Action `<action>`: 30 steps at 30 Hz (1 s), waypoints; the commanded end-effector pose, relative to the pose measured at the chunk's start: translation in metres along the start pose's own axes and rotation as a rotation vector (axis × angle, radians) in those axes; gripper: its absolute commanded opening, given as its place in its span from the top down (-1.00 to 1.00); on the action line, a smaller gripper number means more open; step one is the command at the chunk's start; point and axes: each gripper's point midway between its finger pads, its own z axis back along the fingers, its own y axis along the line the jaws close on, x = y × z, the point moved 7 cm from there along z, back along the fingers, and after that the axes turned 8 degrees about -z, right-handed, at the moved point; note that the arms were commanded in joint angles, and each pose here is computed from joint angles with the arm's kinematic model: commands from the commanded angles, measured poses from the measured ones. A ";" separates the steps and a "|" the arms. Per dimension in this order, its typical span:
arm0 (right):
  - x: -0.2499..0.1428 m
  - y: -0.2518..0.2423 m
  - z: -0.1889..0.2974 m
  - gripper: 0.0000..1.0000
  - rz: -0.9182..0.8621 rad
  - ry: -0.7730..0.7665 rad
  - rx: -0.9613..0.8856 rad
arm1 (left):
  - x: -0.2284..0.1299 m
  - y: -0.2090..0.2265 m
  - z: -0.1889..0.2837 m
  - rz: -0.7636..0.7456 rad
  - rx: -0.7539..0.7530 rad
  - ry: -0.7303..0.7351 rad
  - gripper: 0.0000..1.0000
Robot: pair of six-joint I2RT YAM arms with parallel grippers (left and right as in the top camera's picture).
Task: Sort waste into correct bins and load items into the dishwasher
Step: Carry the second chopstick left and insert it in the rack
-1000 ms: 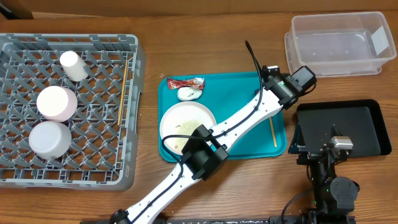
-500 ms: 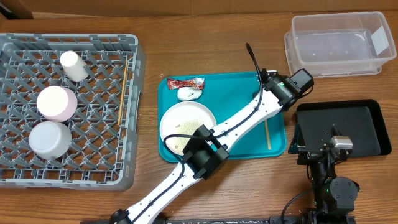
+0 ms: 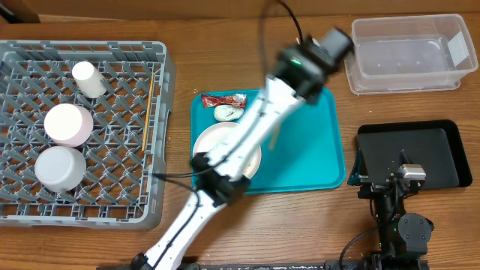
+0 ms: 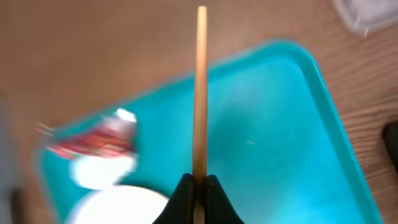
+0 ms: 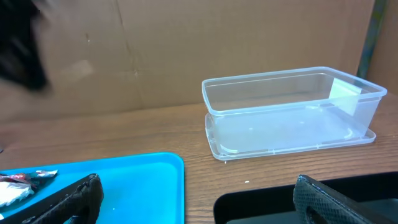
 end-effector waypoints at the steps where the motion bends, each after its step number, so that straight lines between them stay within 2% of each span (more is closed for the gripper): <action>1: -0.001 -0.002 0.000 -0.99 0.003 -0.009 -0.010 | 0.011 0.063 0.049 -0.068 0.041 -0.108 0.92; 9: -0.001 -0.002 0.000 -0.99 0.003 -0.009 -0.010 | 0.001 0.198 0.061 0.189 0.149 -0.118 0.92; 16: -0.001 -0.002 0.000 -0.99 0.003 -0.009 -0.010 | -0.031 0.281 0.033 0.239 0.036 -0.020 0.92; 21: -0.001 -0.002 0.000 -0.99 0.003 -0.009 -0.010 | -0.065 0.324 0.002 0.343 0.018 0.117 0.92; 26: -0.001 -0.002 0.000 -0.99 0.003 -0.009 -0.010 | -0.099 0.343 -0.032 0.409 -0.026 0.268 0.92; 30: -0.001 -0.002 0.000 -0.99 0.003 -0.009 -0.010 | -0.110 0.346 -0.053 0.389 -0.142 0.282 0.92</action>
